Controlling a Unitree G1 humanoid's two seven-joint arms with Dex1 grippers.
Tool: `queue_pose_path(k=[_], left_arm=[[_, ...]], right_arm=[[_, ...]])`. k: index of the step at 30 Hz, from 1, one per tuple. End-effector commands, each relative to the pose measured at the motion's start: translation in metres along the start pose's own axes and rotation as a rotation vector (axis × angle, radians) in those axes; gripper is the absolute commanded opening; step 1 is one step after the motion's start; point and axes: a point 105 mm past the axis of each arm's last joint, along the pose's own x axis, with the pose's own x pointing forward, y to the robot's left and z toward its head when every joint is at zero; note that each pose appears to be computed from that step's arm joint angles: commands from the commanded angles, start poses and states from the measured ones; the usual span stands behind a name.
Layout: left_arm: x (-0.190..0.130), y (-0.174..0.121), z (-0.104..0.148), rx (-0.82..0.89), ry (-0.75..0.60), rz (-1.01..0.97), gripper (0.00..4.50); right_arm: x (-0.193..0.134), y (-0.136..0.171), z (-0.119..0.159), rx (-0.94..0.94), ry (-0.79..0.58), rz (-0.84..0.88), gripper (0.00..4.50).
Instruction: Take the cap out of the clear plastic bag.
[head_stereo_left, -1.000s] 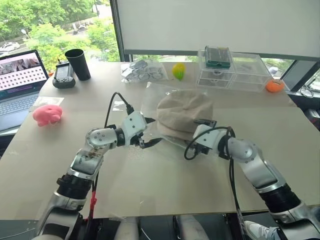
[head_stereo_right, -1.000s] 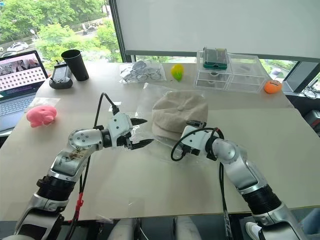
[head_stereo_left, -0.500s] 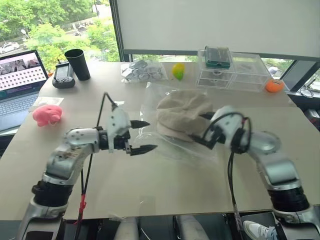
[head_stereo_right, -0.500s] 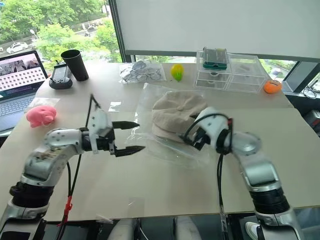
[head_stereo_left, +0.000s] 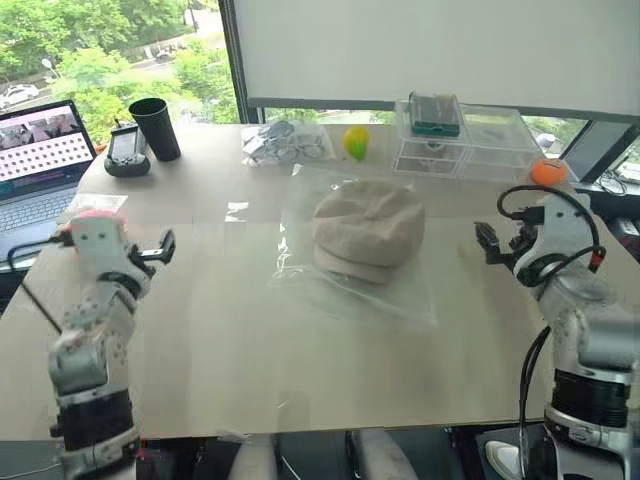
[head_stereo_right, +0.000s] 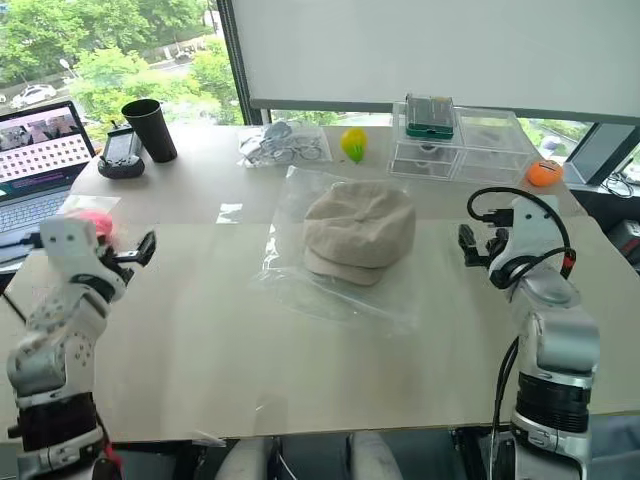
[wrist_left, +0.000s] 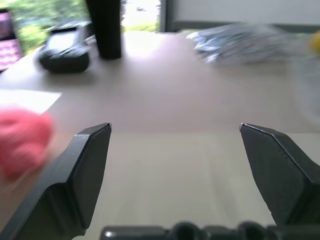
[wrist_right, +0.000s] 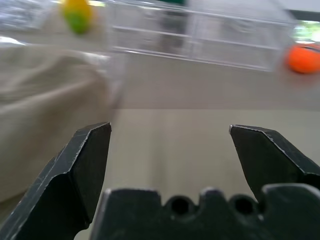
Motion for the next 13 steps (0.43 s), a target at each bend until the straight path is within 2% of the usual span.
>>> queue_pose_path(k=[1, 8, 13], left_arm=[[-0.01, 0.013, 0.005, -0.039, -0.07, 0.116, 4.4], [-0.02, 0.013, -0.013, -0.033, -0.06, 0.142, 4.4], [-0.021, 0.012, -0.012, -0.054, -0.073, 0.126, 4.4]], right_arm=[[0.007, 0.008, 0.019, -0.104, -0.108, -0.035, 4.5], [0.014, 0.018, -0.002, -0.137, -0.072, 0.007, 4.5], [0.015, 0.017, -0.012, -0.11, -0.054, 0.019, 4.5]])
